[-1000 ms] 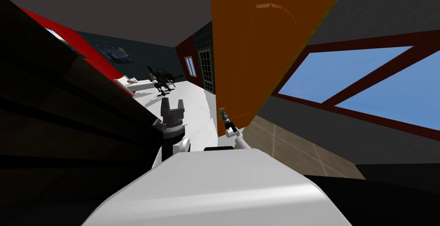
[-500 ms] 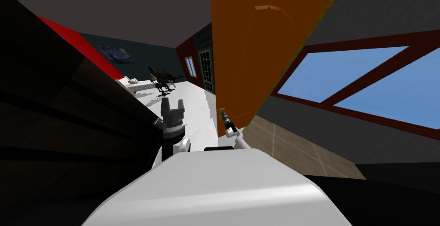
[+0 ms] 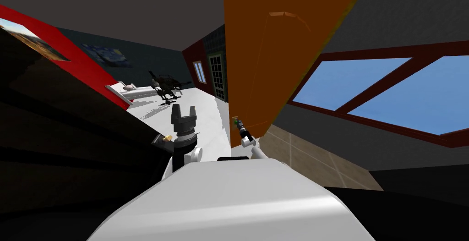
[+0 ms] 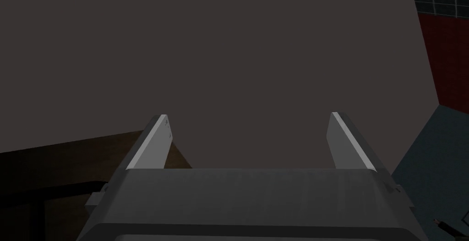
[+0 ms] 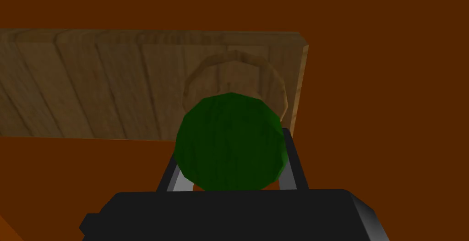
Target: Push the door open
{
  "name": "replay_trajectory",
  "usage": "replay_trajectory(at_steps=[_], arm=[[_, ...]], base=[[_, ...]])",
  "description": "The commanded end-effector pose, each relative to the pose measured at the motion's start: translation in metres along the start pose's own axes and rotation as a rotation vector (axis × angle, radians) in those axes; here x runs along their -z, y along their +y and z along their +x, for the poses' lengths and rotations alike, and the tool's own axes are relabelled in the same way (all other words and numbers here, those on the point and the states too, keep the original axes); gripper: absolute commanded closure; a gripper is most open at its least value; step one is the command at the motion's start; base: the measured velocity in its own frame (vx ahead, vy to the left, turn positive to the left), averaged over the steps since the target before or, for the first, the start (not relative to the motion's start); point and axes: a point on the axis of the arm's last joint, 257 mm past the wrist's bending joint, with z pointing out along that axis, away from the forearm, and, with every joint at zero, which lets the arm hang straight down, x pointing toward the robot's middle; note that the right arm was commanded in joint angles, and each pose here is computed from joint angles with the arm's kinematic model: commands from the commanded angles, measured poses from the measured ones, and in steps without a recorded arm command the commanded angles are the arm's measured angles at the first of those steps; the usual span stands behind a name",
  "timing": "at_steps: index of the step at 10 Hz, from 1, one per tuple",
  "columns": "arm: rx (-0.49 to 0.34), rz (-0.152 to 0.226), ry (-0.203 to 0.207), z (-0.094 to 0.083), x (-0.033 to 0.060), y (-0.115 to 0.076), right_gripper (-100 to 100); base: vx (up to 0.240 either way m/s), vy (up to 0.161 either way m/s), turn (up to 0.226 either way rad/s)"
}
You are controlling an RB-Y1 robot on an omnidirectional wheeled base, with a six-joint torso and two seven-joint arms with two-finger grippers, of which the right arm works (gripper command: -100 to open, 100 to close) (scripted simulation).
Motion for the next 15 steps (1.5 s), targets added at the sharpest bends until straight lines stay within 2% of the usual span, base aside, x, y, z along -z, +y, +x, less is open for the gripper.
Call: replay_trajectory(at_steps=[1, 2, 3, 5, 7, 8, 9, 11, 13, 15], arm=[[0.011, -0.014, -0.019, -0.012, -0.0033, 0.004, 100], [0.016, -0.012, -0.02, -0.014, -0.0035, 0.004, 100], [0.027, -0.004, -0.004, -0.003, 0.0029, 0.001, -100], [0.025, -0.003, 0.006, 0.009, 0.0052, 0.0, -100], [0.002, -0.007, 0.025, 0.037, 0.0072, 0.005, -100], [0.002, -0.007, 0.025, 0.037, 0.0072, 0.005, -100], [-0.021, -0.013, 0.036, 0.055, 0.007, 0.01, -100], [-0.044, -0.02, 0.043, 0.07, 0.0061, 0.016, -100], [-0.011, -0.011, 0.036, 0.054, 0.0074, 0.008, -100], [0.013, -0.005, 0.029, 0.042, 0.0085, 0.004, -100]], base=[[0.163, -0.004, -0.176], [0.187, -0.019, -0.168], [-0.038, -0.054, -0.178], [-0.235, -0.063, -0.077], [-0.255, -0.033, -0.108], [-0.149, -0.003, -0.034], [-0.127, 0.019, -0.069], [-0.148, 0.048, -0.053], [0.015, 0.01, 0.003], [0.202, -0.005, 0.02]])
